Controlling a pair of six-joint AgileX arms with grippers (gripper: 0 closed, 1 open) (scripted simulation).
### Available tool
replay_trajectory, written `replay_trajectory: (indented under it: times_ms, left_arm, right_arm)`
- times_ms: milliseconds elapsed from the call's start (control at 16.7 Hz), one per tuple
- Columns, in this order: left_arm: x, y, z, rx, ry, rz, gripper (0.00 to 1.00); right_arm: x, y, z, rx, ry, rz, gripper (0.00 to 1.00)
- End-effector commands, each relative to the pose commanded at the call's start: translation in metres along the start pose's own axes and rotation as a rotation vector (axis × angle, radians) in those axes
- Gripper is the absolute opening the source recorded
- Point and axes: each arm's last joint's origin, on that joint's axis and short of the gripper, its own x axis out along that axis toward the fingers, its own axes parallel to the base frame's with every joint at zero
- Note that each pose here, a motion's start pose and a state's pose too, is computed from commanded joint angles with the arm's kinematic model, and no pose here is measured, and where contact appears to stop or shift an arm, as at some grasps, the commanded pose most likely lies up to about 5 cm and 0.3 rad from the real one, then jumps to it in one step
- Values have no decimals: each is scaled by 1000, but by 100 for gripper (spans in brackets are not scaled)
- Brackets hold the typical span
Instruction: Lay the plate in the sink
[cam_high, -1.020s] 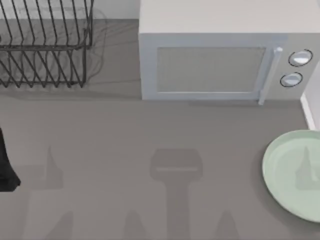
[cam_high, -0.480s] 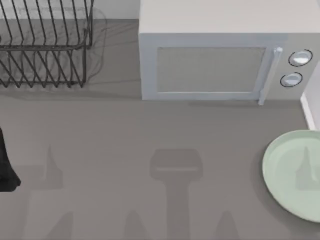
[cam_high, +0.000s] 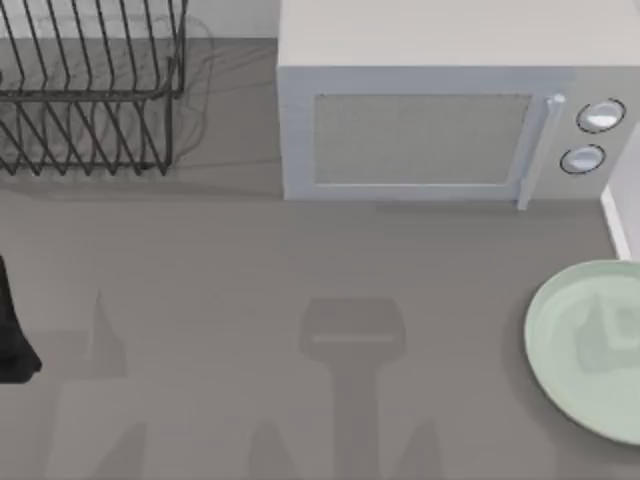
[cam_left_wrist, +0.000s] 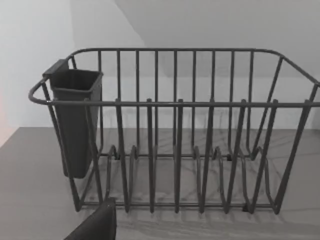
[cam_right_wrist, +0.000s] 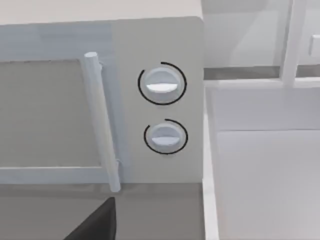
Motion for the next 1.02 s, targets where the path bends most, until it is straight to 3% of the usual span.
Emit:
replay_trajectory:
  times_ms: [240, 480, 780, 1020]
  left_arm:
    - [0, 0, 0, 0, 0, 0, 100]
    - [0, 0, 0, 0, 0, 0, 100]
    - [0, 0, 0, 0, 0, 0, 100]
    - [0, 0, 0, 0, 0, 0, 100]
  right_arm:
    - [20, 14, 34, 56, 306, 46, 100]
    - [65, 39, 59, 84, 673, 52, 100]
    - [132, 81, 57, 61, 1093, -9, 100]
    - [167, 108, 40, 23, 1305, -72, 100]
